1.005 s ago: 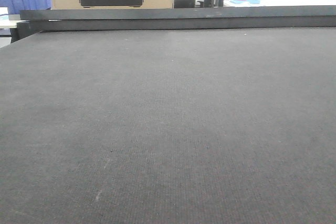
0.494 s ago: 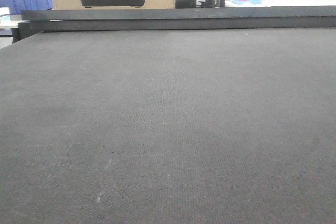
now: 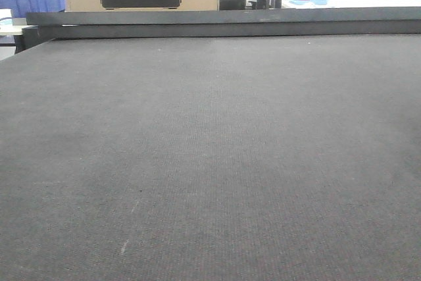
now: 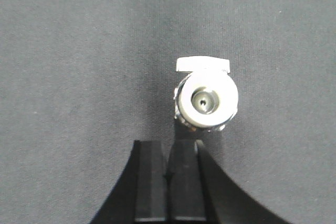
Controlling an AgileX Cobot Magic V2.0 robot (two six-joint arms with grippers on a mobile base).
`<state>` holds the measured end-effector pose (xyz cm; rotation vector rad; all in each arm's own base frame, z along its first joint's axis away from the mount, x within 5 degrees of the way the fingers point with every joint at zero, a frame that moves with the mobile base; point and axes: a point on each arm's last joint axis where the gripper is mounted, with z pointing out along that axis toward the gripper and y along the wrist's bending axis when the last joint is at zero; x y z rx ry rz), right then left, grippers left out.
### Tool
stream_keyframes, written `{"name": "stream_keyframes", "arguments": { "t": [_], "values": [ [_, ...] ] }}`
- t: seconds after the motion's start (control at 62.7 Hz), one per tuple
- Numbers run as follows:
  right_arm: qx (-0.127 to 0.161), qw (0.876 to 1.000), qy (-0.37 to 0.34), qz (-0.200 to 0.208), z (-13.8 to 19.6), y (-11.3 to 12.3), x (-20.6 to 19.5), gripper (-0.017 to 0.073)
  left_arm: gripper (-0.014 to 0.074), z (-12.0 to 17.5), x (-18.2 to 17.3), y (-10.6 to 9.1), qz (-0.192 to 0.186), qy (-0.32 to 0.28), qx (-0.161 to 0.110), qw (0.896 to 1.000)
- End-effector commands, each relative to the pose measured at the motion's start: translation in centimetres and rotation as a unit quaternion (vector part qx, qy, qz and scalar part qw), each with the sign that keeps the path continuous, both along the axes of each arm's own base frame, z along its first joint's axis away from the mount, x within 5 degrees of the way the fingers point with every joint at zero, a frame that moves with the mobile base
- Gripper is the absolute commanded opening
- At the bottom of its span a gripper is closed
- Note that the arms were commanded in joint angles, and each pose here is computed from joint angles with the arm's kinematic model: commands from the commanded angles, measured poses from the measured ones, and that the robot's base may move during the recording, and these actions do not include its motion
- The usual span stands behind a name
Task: Place valve from conveyor to right shelf box
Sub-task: 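Close the right gripper around the silver valve body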
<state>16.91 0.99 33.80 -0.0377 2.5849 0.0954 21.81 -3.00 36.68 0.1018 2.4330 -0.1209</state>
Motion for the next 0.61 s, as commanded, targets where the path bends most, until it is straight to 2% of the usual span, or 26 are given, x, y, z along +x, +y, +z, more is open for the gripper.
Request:
{"name": "stream_keyframes", "arguments": {
  "t": [0.0,0.207,0.287,0.335,0.431,0.51,0.59],
  "values": [
    [-0.019,1.000,0.018,0.000,0.2,-0.3,1.0,-0.0168,-0.0111,-0.1,0.8,-0.1,0.002,0.004,-0.004,1.000],
    [-0.034,0.995,0.094,0.002,-0.1,-0.5,4.0,-0.0165,-0.0111,-0.4,1.0,-0.2,0.002,0.013,-0.003,1.000],
    [-0.035,0.994,0.108,0.004,-0.3,-0.5,5.2,-0.0114,-0.0111,-0.4,1.0,-0.2,0.002,0.013,-0.003,1.000],
    [-0.035,0.993,0.117,0.004,-0.7,-0.4,5.9,-0.0035,-0.0111,-0.4,1.0,-0.2,0.002,0.013,-0.003,1.000],
    [-0.035,0.990,0.137,0.005,-1.6,-0.4,7.0,0.0244,-0.0111,-0.5,1.0,-0.2,0.002,0.015,-0.003,1.000],
    [-0.037,0.988,0.147,0.008,-2.1,-0.4,7.4,0.0428,-0.0111,-0.5,0.9,-0.2,0.001,0.018,-0.003,1.000],
    [-0.048,0.986,0.158,0.013,-2.6,-0.6,7.8,0.0502,-0.0111,-0.5,0.9,-0.2,0.001,0.020,-0.002,1.000]
  ]
}}
